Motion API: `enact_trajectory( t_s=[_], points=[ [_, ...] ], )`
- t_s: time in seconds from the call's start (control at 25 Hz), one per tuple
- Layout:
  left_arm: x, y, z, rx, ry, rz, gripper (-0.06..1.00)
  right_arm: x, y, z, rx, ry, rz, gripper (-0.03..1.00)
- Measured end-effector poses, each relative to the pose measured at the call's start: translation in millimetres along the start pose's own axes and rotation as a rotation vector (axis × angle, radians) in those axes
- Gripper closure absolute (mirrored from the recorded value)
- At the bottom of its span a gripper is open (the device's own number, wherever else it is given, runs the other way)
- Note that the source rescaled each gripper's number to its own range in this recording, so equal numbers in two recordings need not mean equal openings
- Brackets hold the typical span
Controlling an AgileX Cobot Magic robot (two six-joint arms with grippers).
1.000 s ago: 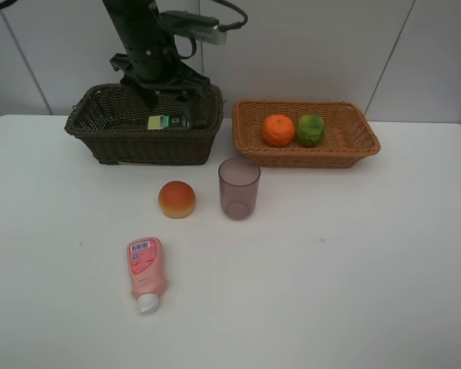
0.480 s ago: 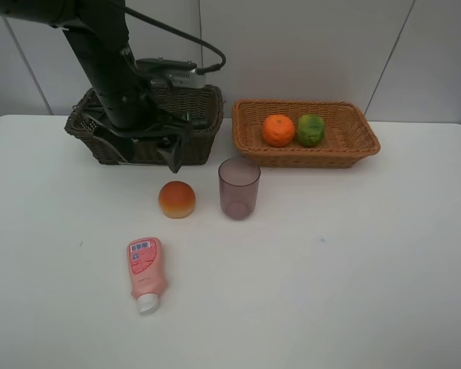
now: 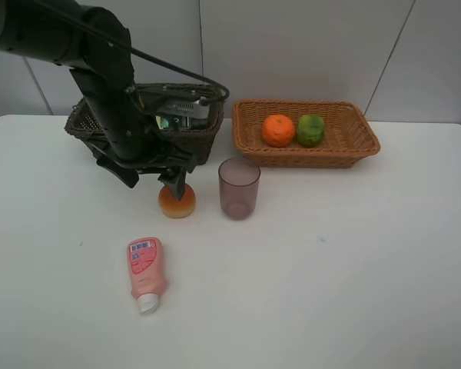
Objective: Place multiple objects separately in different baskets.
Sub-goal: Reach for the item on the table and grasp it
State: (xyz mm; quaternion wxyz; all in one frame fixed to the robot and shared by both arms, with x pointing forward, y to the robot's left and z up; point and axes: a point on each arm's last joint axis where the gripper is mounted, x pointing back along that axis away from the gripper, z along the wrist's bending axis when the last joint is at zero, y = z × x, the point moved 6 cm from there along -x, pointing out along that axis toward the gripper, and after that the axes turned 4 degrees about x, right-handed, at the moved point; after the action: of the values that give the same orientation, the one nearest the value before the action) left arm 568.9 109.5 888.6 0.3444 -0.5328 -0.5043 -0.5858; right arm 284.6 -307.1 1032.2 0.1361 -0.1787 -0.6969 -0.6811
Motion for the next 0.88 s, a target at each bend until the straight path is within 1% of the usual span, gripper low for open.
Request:
enact_trajectory(
  t_s=[0.16,0.32,0.44,0.64,0.76,0.88],
  points=[
    [-3.8,0.7,-3.3,-0.01,-0.008,-0.032,-0.05,0.0,0.0,0.0,0.0,0.0,0.0,-0.03],
    [-3.0,2.5,-14.1,-0.024,-0.025,-0.054,-0.05,0.0,0.0,0.0,0.0,0.0,0.0,-0.03],
    [3.4,10.8,-22.4,-0.004,-0.049,-0.081,-0.05,0.0,0.0,0.0,0.0,0.0,0.0,-0.03],
    [19.2,33.0,-30.2,0.047,-0.078,-0.149,-0.05,0.0,0.0,0.0,0.0,0.0,0.0,-0.03],
    [23.9,44.7,-42.0,0.052,-0.097,-0.176,-0.05,0.0,0.0,0.0,0.0,0.0,0.0,-0.03],
    [21.9,53.9,-58.5,0.031,-0.11,-0.179,-0.05,0.0,0.0,0.0,0.0,0.0,0.0,-0.03]
  ],
)
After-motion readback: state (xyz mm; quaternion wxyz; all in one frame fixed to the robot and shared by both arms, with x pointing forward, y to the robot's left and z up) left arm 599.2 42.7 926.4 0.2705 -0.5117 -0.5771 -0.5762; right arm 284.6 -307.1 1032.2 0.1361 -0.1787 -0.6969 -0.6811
